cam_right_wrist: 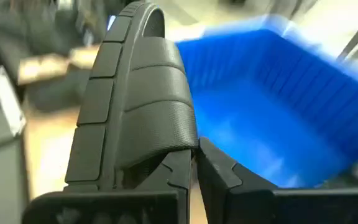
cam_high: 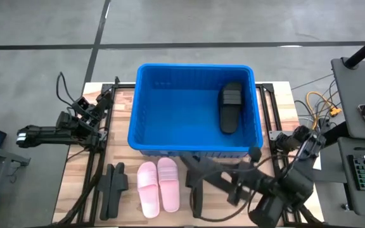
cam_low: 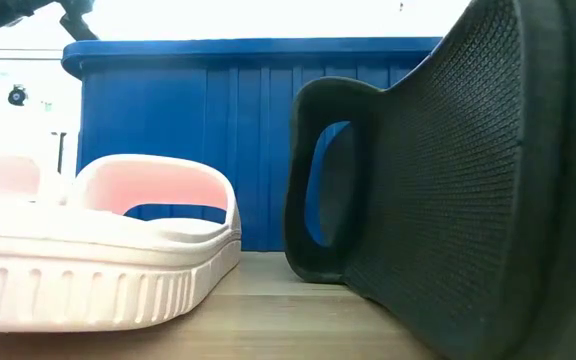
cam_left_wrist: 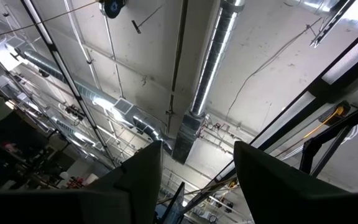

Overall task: Pick and place slides into bin
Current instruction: Put the black slipper into the blue bin

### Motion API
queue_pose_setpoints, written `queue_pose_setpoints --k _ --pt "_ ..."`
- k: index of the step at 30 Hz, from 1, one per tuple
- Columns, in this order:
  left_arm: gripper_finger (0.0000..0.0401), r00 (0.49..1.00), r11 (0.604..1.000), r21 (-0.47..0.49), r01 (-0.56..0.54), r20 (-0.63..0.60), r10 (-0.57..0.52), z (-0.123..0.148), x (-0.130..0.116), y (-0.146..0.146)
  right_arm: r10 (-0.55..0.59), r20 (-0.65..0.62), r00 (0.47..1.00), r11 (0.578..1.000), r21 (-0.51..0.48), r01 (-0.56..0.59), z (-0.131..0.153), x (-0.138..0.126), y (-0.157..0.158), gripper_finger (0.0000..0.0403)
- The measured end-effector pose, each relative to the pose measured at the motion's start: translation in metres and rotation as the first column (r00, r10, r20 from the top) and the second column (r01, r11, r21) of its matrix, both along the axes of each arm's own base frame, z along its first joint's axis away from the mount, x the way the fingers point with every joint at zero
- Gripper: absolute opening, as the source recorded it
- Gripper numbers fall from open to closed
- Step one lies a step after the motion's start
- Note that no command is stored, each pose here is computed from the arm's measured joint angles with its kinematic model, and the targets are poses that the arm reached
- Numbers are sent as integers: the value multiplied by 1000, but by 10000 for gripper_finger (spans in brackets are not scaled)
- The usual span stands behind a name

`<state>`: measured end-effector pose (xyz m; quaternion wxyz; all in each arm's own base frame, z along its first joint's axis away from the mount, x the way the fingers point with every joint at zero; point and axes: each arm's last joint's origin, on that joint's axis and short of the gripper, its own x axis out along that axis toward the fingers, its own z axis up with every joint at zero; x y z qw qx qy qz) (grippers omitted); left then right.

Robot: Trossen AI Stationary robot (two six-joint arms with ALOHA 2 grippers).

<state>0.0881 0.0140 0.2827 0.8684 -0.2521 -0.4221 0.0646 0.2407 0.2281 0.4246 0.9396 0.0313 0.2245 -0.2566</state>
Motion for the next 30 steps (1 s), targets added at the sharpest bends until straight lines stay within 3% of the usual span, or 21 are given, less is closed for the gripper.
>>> queue_pose_setpoints --k 4,8,15,22,26,30 --pt "183 1000 1000 3 2 8 -2 1 -1 0 -103 137 985 994 -23 107 26 8 -25 11" --pt "183 1000 1000 3 2 13 -2 1 -2 0 -181 161 970 982 -19 186 43 25 -59 11" --pt "183 1000 1000 16 13 22 -14 2 -4 -1 -245 42 969 969 -34 246 47 66 -125 11" --pt "183 1000 1000 19 15 27 -15 2 -5 -1 -402 -38 915 915 -57 400 42 83 -198 11" --pt "183 1000 1000 14 10 30 -11 2 -5 -1 -333 -140 932 939 40 341 39 89 -234 11" --pt "183 1000 1000 14 10 30 -10 2 -5 -1 -98 -183 978 970 202 135 39 97 -264 11"
